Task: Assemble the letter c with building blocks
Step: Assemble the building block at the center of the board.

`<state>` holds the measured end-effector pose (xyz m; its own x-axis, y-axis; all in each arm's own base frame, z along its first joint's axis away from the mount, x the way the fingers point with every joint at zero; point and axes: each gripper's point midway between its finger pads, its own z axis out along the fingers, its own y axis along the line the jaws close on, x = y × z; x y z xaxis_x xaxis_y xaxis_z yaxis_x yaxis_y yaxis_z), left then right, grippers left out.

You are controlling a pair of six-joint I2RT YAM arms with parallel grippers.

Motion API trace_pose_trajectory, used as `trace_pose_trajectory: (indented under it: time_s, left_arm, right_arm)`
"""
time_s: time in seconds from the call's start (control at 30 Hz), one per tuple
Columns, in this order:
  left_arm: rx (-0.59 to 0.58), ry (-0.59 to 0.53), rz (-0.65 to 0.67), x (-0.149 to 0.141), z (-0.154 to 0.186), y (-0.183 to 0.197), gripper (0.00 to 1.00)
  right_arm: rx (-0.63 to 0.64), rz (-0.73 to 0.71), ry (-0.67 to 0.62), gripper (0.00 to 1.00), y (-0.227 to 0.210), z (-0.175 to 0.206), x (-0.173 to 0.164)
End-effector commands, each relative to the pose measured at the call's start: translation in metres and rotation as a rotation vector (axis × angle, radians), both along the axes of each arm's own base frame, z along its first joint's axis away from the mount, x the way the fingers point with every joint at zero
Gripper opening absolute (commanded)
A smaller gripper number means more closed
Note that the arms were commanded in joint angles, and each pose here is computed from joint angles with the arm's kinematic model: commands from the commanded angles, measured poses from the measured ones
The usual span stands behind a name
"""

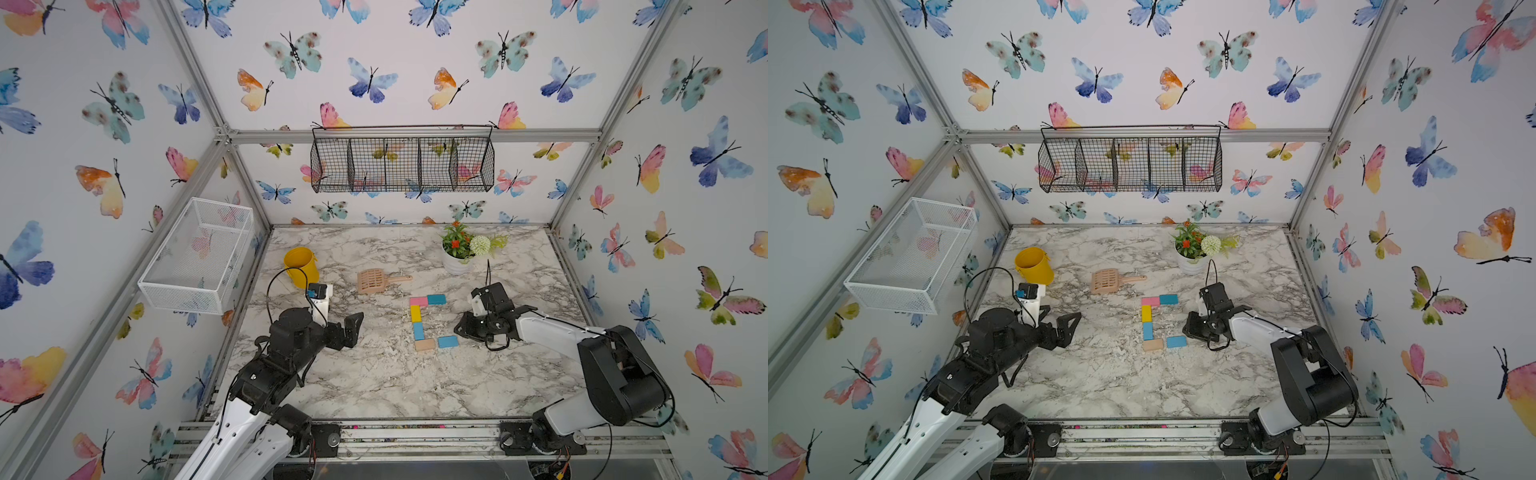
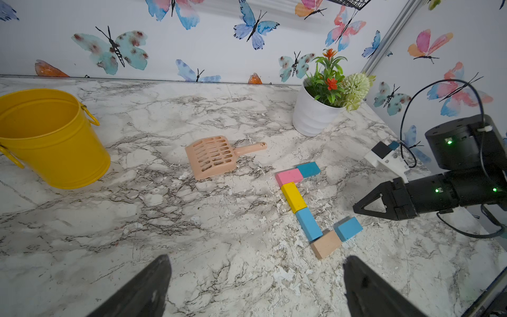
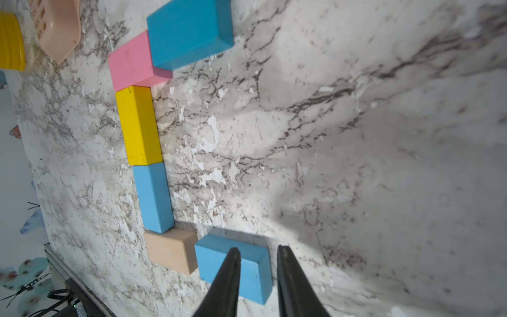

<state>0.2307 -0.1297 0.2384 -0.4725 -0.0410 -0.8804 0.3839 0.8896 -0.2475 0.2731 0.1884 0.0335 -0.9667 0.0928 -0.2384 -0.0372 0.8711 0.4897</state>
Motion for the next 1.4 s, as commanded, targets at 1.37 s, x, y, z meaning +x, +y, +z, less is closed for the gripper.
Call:
trace_pose_trajectory:
  time_s: [1.37]
  left_arm:
    - [0.005, -0.005, 0.018, 0.000, -0.002, 0.003, 0.98]
  right_arm:
    - [0.091, 0.139, 0.076, 0.30, 0.015, -0.005, -0.022]
